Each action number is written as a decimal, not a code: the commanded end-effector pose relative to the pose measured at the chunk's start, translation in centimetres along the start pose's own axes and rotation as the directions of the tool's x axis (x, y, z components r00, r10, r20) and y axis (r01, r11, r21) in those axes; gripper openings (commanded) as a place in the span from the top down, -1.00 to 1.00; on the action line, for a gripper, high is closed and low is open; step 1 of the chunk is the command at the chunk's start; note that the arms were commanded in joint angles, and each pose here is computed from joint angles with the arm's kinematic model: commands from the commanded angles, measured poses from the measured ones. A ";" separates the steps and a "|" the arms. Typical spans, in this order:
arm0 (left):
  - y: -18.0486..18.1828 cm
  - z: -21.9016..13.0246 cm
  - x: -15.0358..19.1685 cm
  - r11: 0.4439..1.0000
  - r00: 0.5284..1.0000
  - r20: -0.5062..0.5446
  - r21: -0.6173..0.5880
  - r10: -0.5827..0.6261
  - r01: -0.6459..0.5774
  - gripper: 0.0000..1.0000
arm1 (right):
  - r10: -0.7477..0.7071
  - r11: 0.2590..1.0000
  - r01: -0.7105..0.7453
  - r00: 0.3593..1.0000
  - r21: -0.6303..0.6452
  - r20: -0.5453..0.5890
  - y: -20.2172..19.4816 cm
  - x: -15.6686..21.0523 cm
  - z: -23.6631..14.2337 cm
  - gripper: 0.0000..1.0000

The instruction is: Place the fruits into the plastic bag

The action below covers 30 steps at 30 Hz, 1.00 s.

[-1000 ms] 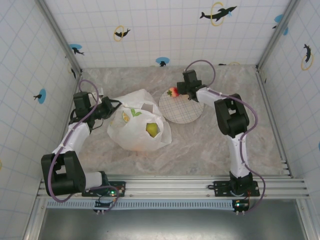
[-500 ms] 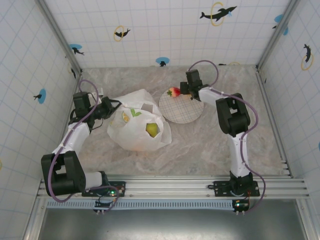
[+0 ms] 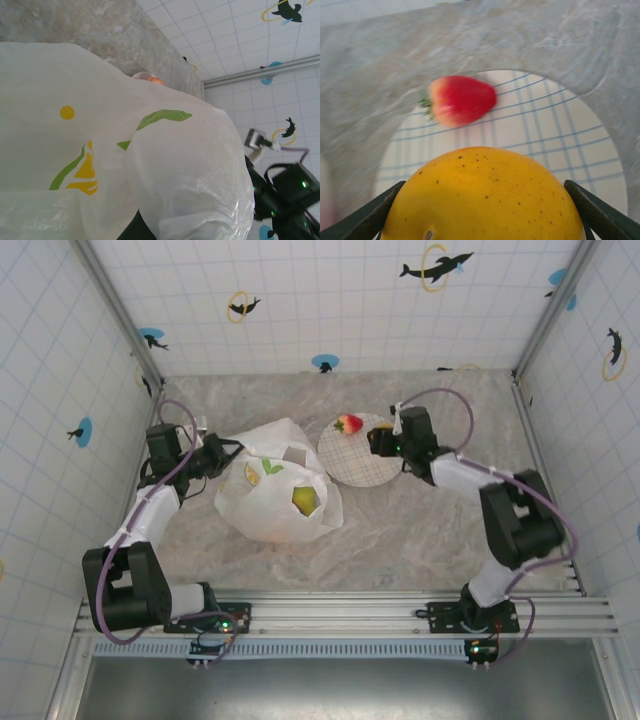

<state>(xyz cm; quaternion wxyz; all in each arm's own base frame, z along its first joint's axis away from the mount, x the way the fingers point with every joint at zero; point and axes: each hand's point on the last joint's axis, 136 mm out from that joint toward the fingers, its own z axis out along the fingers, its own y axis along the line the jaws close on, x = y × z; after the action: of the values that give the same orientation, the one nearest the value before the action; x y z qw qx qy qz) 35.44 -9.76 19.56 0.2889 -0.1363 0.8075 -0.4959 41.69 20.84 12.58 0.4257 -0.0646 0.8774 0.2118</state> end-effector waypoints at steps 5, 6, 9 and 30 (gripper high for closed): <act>-0.6 0.2 0.2 1.000 1.000 -0.004 0.020 0.017 -0.017 1.00 | -0.090 0.951 0.105 0.994 -0.291 0.065 9.3 3.7 -6.6 -0.21; -0.6 0.2 0.2 1.000 1.000 -0.003 0.020 0.019 -0.019 1.00 | -0.104 0.942 0.118 0.993 -0.314 0.063 10.1 4.3 -7.2 -0.21; -0.5 0.1 0.2 1.000 1.000 0.001 0.013 0.021 -0.021 1.00 | -0.155 0.915 0.169 0.986 -0.366 0.068 12.1 6.0 -8.8 -0.21; -1.4 0.8 1.3 0.998 0.998 -0.035 0.029 0.050 -0.049 1.00 | -0.226 0.824 0.196 0.974 -0.532 0.010 20.0 10.1 -6.6 -0.17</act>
<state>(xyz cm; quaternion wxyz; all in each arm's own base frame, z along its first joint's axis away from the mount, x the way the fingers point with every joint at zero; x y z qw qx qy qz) 34.96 -11.33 19.48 0.2780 -0.1189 0.8111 -0.5007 24.33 33.94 11.43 0.3602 -0.2767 0.8198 0.3489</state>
